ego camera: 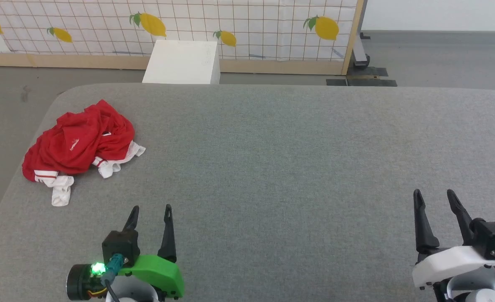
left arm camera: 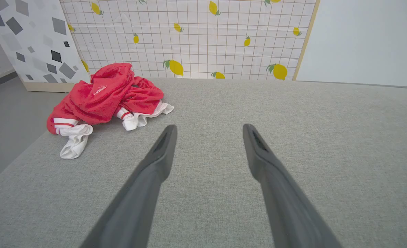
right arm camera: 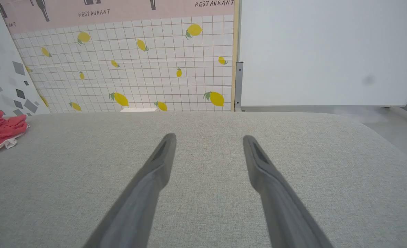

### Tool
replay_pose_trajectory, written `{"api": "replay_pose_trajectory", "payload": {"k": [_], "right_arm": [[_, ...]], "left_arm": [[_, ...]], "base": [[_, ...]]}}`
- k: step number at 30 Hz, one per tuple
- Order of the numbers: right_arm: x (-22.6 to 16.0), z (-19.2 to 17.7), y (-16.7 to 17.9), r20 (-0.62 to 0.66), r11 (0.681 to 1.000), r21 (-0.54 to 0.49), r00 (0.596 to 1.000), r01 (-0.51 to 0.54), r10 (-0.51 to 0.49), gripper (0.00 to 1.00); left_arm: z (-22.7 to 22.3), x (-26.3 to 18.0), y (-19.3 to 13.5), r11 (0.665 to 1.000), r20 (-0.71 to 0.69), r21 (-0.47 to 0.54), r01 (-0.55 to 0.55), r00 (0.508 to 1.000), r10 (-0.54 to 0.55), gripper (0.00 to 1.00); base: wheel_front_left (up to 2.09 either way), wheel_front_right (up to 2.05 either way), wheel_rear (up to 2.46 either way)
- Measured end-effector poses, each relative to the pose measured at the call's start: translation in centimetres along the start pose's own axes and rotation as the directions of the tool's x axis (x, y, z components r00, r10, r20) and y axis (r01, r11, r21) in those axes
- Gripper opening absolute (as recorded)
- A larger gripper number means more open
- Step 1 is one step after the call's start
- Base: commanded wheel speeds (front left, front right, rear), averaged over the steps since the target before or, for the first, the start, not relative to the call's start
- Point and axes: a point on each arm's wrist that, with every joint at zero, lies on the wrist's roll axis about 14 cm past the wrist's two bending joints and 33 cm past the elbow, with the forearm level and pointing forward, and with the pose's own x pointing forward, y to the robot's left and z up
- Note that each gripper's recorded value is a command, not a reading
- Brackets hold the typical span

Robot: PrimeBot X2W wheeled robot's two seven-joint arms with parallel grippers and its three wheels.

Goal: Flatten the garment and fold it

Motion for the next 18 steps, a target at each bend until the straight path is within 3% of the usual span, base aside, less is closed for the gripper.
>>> {"api": "replay_pose_trajectory", "payload": {"k": [18], "right_arm": [[-0.23, -0.3, -0.03, 0.011, 1.0, 0.003, 1.0, 0.001, -0.001, 1.0]], "left_arm": [[-0.47, -0.3, -0.11, 1.0, 0.005, -0.016, 0.004, 1.0, -0.004, 1.0]], "base": [[0.0, 0.0, 0.0]]}}
